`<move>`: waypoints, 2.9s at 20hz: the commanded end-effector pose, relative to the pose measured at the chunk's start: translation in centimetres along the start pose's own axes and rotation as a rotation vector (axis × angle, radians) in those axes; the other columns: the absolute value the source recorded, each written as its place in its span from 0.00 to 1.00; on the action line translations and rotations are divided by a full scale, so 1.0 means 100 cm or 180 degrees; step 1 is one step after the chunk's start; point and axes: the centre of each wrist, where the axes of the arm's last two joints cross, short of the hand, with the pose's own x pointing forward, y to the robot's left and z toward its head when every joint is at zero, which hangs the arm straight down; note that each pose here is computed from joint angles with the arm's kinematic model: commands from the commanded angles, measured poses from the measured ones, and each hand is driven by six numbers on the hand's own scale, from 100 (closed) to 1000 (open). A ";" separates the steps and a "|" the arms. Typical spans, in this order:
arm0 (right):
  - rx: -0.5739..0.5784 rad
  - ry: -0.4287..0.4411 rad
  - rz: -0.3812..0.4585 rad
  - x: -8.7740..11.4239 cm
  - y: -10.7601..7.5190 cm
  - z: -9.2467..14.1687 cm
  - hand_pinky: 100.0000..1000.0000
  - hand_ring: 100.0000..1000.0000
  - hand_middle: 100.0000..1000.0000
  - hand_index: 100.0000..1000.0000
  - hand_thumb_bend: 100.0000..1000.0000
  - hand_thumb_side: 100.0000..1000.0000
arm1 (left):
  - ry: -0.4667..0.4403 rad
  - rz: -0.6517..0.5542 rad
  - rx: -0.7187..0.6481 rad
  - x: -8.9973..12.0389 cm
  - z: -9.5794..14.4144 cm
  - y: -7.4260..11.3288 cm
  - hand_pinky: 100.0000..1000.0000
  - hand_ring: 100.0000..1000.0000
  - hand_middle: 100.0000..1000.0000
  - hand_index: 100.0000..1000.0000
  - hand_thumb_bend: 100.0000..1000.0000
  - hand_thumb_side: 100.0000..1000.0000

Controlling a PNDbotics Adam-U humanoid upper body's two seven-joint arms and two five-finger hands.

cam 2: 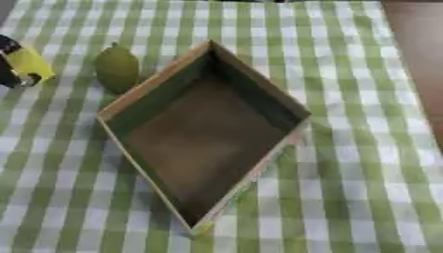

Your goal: Pick up objects on the table and place them in the box.

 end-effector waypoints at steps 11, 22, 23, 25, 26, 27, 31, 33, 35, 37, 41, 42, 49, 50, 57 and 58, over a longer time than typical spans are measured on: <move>-0.0012 -0.0194 0.0031 0.004 -0.007 -0.015 0.88 0.61 0.58 0.82 0.00 0.41 | -0.2059 -0.0813 0.0588 0.171 0.108 0.006 0.57 0.52 0.42 0.51 0.00 0.07; -0.0008 -0.0261 0.0002 0.005 -0.008 -0.022 0.88 0.60 0.58 0.82 0.00 0.39 | -0.2824 -0.1361 -0.0057 0.244 0.124 -0.064 0.57 0.51 0.42 0.51 0.00 0.07; -0.0005 -0.0262 -0.0002 0.005 -0.007 -0.023 0.88 0.60 0.58 0.82 0.00 0.39 | -0.2828 -0.1399 -0.0102 0.247 0.121 -0.070 0.57 0.50 0.42 0.51 0.00 0.07; -0.0005 -0.0265 -0.0008 0.005 -0.007 -0.023 0.88 0.60 0.58 0.82 0.00 0.39 | -0.2811 -0.1449 -0.0211 0.251 0.114 -0.080 0.57 0.50 0.41 0.51 0.00 0.08; -0.0007 -0.0266 -0.0009 0.005 -0.007 -0.023 0.88 0.60 0.58 0.82 0.00 0.39 | -0.2788 -0.1465 -0.0264 0.252 0.110 -0.085 0.57 0.50 0.41 0.51 0.00 0.08; -0.0007 -0.0269 -0.0010 0.005 -0.007 -0.023 0.88 0.60 0.58 0.82 0.00 0.39 | -0.2754 -0.1477 -0.0315 0.252 0.105 -0.090 0.57 0.50 0.42 0.51 0.00 0.08; -0.0014 -0.0264 -0.0014 0.005 -0.007 -0.022 0.88 0.61 0.58 0.82 0.00 0.40 | -0.2677 -0.1514 -0.0451 0.251 0.090 -0.106 0.57 0.51 0.42 0.52 0.00 0.09; -0.0020 -0.0264 -0.0018 0.005 -0.007 -0.022 0.88 0.61 0.58 0.82 0.00 0.40 | -0.2678 -0.1542 -0.0516 0.253 0.085 -0.115 0.57 0.51 0.42 0.52 0.00 0.10; -0.0024 -0.0266 -0.0021 0.005 -0.007 -0.022 0.88 0.61 0.58 0.82 0.00 0.40 | -0.2674 -0.1600 -0.0590 0.254 0.081 -0.125 0.58 0.52 0.43 0.53 0.00 0.10; -0.0031 -0.0263 -0.0020 0.005 -0.007 -0.022 0.88 0.61 0.58 0.82 0.00 0.40 | -0.2657 -0.1682 -0.0644 0.254 0.076 -0.133 0.58 0.53 0.44 0.54 0.00 0.10; -0.0045 -0.0256 -0.0024 0.005 -0.007 -0.022 0.88 0.61 0.58 0.82 0.00 0.40 | -0.2687 -0.1817 -0.0734 0.254 0.070 -0.146 0.61 0.57 0.51 0.62 0.04 0.11; -0.0048 -0.0256 -0.0024 0.005 -0.007 -0.022 0.88 0.61 0.58 0.82 0.00 0.40 | -0.2699 -0.1851 -0.0753 0.254 0.069 -0.148 0.63 0.59 0.55 0.68 0.07 0.12; -0.0062 -0.0245 -0.0013 0.005 -0.007 -0.021 0.88 0.61 0.58 0.82 0.00 0.40 | -0.2742 -0.2141 -0.0665 0.252 0.071 -0.145 0.81 0.81 0.79 0.88 0.55 0.24; -0.0064 -0.0245 -0.0013 0.005 -0.008 -0.021 0.88 0.61 0.58 0.82 0.00 0.40 | -0.2718 -0.2174 -0.0614 0.251 0.071 -0.143 0.82 0.82 0.80 0.89 0.59 0.26; -0.0071 -0.0233 -0.0003 0.005 -0.008 -0.020 0.88 0.61 0.58 0.82 0.00 0.40 | -0.2761 -0.2154 -0.0252 0.248 0.082 -0.123 0.83 0.85 0.82 0.92 0.63 0.32; -0.0073 -0.0233 -0.0002 0.005 -0.008 -0.020 0.88 0.61 0.58 0.82 0.00 0.40 | -0.2783 -0.2118 -0.0224 0.248 0.084 -0.119 0.83 0.85 0.82 0.92 0.63 0.33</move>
